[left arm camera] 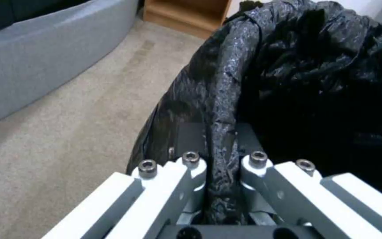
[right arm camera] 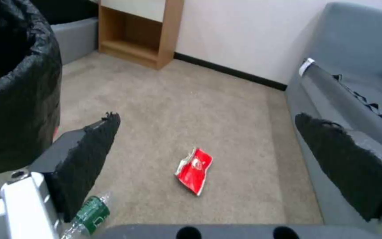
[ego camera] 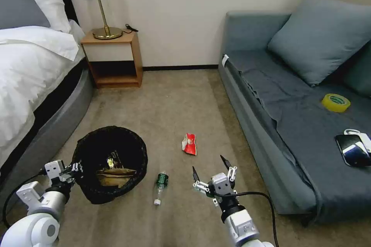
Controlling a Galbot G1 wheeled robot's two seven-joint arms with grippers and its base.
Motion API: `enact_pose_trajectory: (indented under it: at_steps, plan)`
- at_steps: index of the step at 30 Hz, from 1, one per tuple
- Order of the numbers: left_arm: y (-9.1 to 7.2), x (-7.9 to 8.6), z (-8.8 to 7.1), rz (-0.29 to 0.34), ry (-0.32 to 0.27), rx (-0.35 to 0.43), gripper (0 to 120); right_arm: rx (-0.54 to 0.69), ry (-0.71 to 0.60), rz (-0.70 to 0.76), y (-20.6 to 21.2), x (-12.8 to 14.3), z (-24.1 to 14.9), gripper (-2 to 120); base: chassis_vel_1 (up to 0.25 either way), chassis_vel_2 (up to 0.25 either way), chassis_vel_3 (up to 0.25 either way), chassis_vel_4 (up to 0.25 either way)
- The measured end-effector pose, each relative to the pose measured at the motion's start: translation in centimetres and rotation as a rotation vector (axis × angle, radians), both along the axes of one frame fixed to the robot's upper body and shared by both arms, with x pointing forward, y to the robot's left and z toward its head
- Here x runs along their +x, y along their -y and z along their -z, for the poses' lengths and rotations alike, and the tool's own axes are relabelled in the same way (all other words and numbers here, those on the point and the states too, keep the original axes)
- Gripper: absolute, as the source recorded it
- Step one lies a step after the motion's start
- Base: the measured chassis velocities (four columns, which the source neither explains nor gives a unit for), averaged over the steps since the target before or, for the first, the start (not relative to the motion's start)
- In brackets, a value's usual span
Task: Pick up the trash bin, then pick up the garbage on the floor and place it into the trash bin.
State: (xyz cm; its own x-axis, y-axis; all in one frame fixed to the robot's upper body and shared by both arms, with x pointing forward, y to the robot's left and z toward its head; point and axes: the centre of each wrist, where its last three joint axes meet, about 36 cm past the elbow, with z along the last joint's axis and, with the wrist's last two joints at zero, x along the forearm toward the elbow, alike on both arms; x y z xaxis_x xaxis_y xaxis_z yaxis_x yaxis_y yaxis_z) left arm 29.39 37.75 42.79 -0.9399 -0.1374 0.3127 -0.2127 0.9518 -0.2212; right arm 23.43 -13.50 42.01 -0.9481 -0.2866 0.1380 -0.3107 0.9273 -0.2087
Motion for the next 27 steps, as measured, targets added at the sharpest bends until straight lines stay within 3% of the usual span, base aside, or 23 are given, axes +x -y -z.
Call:
enact_pose_trajectory:
  at_steps: [27]
  plan:
    - [-1.4,-0.2,0.1,-0.021,-0.006,0.015,4,0.005,-0.009,-0.015,-0.4,0.4,0.6,100,0.000,0.000,0.000,0.000]
